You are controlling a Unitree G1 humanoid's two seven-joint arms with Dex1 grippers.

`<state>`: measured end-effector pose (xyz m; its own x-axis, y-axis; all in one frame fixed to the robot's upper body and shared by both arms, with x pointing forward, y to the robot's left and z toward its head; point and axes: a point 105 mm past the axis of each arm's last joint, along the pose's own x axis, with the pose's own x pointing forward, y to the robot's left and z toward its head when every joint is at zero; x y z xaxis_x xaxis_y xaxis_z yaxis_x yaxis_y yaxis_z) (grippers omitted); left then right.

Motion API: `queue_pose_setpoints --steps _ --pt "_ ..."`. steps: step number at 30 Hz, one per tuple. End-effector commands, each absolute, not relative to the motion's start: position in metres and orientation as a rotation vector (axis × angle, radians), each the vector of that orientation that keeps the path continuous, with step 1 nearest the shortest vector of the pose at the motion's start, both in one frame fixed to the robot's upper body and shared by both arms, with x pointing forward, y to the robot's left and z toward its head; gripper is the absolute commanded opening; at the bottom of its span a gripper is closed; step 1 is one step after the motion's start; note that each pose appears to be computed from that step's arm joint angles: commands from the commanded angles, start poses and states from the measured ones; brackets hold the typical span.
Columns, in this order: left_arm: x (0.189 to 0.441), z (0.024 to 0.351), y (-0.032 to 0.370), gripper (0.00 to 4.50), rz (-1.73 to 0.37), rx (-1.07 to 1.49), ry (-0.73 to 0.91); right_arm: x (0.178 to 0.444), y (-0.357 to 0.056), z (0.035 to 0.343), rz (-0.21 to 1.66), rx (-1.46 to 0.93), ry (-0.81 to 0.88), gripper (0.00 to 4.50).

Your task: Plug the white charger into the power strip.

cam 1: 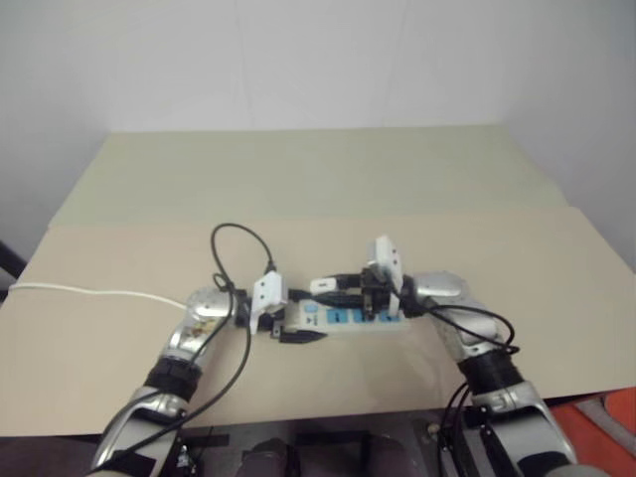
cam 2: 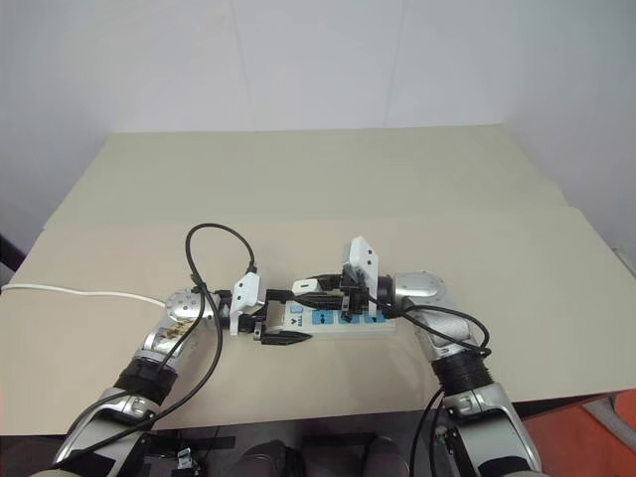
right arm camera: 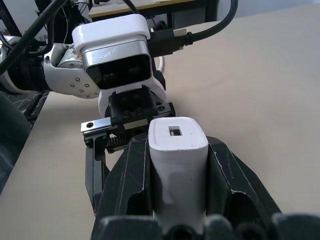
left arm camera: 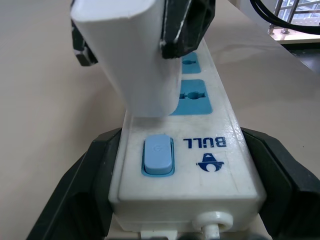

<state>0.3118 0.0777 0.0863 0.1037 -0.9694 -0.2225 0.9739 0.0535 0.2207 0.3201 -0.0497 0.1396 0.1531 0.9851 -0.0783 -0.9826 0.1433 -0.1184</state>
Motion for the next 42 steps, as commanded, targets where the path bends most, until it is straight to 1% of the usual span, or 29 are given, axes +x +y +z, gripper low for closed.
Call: queue_pose_setpoints --steps 1,12,19,32,42 --pt "0.306 0.075 0.078 3.28 -1.503 0.368 0.064 0.323 -0.052 0.140 1.420 -0.177 -0.035 1.09" --pt "0.307 0.076 0.083 3.28 -1.493 0.384 0.069 0.320 -0.064 0.128 1.442 -0.202 0.010 1.09" --pt "0.307 0.077 0.084 3.28 -1.493 0.390 0.070 0.324 -0.071 0.119 1.426 -0.224 0.029 1.09" --pt "0.307 0.077 0.090 3.28 -1.477 0.395 0.077 0.334 -0.107 0.112 1.356 -0.242 0.085 1.09" --pt "0.308 0.078 0.094 3.28 -1.453 0.398 0.079 0.339 -0.129 0.112 1.304 -0.245 0.105 1.09"
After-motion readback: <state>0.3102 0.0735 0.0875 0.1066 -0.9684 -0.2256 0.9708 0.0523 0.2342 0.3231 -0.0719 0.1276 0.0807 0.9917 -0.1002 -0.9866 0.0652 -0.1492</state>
